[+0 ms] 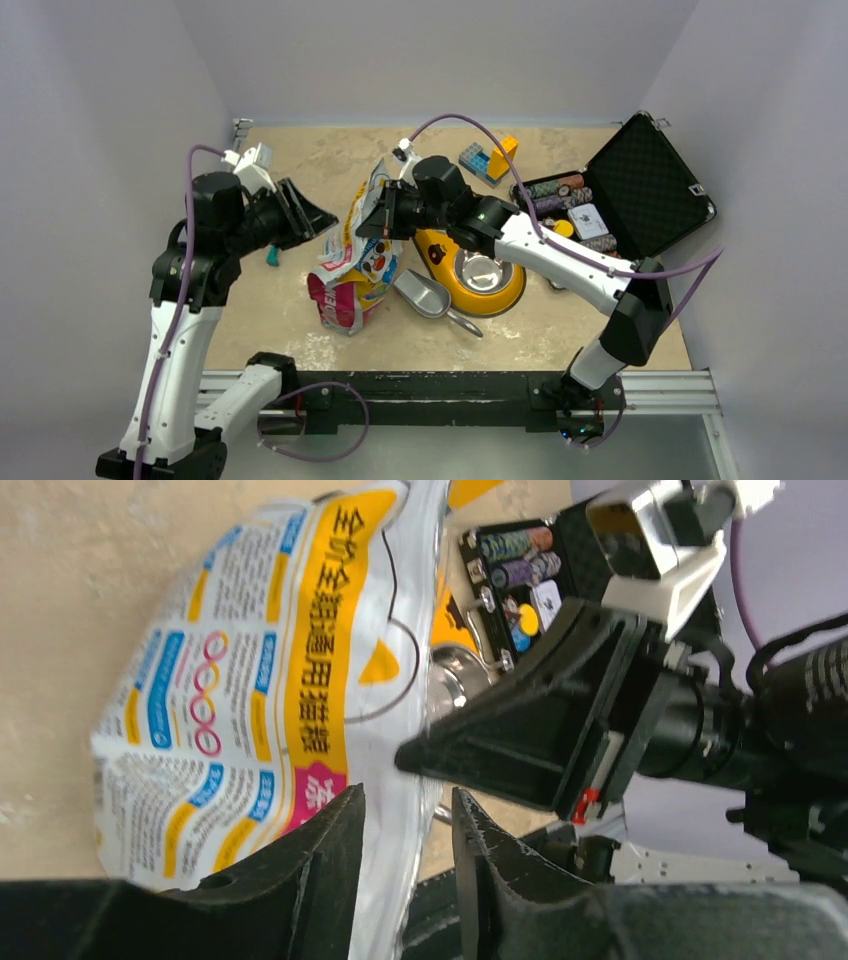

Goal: Serve the pet food

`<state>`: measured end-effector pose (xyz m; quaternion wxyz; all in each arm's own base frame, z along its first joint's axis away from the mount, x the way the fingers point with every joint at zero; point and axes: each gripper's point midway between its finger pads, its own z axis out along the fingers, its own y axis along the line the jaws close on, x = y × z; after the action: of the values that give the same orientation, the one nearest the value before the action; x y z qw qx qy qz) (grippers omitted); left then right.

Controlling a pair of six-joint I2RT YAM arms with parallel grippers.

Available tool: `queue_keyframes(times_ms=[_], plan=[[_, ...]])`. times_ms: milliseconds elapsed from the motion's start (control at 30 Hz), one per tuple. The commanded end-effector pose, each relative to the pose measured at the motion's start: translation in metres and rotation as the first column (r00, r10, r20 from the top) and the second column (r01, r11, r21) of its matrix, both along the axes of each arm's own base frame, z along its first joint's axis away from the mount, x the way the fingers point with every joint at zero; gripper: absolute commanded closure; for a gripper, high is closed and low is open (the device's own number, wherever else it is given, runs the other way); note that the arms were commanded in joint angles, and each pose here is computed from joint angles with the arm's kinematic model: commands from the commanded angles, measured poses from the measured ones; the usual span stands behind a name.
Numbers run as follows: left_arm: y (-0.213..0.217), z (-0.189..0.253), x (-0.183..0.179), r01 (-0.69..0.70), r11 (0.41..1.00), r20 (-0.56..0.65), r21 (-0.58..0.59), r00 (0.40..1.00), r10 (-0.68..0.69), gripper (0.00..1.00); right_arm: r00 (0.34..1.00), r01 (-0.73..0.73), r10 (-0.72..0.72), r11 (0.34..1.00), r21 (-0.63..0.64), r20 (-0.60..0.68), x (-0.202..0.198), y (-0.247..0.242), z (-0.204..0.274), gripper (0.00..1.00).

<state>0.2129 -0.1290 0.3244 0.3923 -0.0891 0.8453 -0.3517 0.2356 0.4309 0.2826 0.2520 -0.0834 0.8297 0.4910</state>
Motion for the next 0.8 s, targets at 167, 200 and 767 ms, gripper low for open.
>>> queue_keyframes(times_ms=[167,200,767], plan=[[-0.010,0.040,0.075,-0.013,0.994,0.203,0.110,0.979,-0.009,0.53,0.993,-0.110,0.106,0.989,0.096,0.048,-0.024,0.007,0.033,1.00],[-0.013,0.042,0.079,-0.010,0.992,0.222,0.124,0.975,-0.018,0.53,0.993,-0.109,0.105,0.989,0.095,0.047,-0.024,0.006,0.033,1.00],[-0.042,0.035,0.132,-0.010,0.975,0.261,0.224,0.964,-0.050,0.68,0.995,-0.098,0.098,0.991,0.087,0.008,-0.032,-0.004,0.018,1.00]])
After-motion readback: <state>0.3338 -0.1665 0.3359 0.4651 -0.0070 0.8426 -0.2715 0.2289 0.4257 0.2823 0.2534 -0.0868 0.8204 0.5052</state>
